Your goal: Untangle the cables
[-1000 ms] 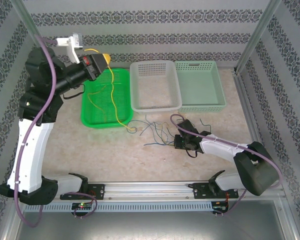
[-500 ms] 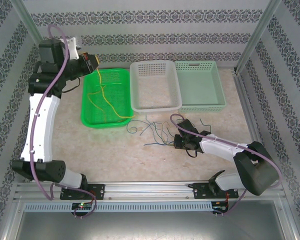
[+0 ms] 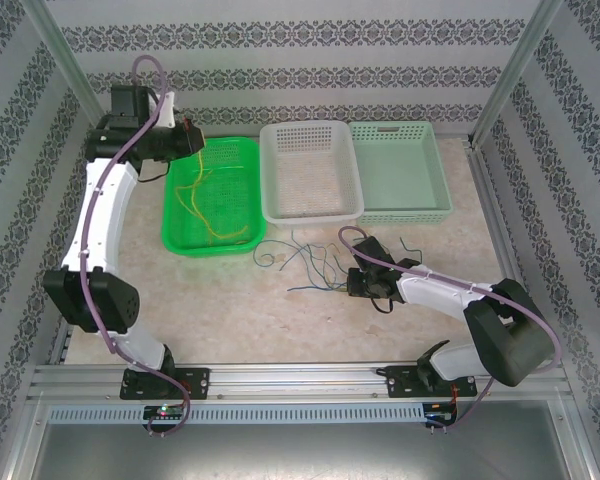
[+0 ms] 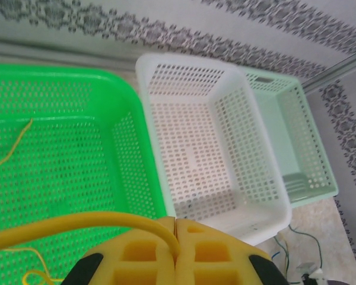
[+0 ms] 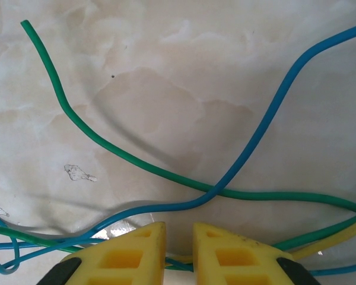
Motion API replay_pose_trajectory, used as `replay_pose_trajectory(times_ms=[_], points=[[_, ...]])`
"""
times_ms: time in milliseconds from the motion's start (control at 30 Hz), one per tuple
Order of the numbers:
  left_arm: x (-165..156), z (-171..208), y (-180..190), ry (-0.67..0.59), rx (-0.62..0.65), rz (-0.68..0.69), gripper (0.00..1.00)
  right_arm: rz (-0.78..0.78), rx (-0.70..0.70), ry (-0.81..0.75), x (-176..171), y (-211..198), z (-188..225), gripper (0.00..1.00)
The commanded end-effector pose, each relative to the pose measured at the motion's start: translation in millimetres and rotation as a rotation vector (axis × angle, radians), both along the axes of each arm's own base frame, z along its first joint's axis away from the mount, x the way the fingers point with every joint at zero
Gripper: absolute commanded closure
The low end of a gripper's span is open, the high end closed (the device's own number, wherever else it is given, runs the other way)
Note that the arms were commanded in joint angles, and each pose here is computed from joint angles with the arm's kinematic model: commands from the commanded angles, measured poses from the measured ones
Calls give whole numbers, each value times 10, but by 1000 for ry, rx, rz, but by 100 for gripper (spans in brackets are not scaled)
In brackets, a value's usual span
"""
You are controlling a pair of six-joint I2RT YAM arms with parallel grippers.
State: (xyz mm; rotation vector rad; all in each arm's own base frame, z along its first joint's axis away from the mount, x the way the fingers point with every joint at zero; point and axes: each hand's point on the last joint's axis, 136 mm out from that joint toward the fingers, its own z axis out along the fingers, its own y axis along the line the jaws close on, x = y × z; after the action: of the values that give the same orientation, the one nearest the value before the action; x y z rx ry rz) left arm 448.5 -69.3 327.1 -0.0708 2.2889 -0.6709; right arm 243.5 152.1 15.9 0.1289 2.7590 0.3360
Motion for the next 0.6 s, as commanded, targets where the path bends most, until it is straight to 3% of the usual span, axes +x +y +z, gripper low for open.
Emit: replay_pose_trajectory(times_ms=[0, 333, 433, 500, 567], points=[[-87, -247, 38, 66, 11, -11, 100, -3, -13, 2, 2, -46, 28, 79], [-83, -1083, 73, 279, 23, -2, 89, -6, 13, -109, 74, -71, 366, 73], [-99, -1228, 79, 319, 43, -5, 66, -14, 23, -131, 66, -88, 435, 69], [-119, -1290, 77, 335, 65, -12, 59, -22, 30, -149, 63, -102, 480, 67], [-153, -1323, 69, 345, 101, -15, 44, -31, 41, -170, 64, -116, 541, 65]])
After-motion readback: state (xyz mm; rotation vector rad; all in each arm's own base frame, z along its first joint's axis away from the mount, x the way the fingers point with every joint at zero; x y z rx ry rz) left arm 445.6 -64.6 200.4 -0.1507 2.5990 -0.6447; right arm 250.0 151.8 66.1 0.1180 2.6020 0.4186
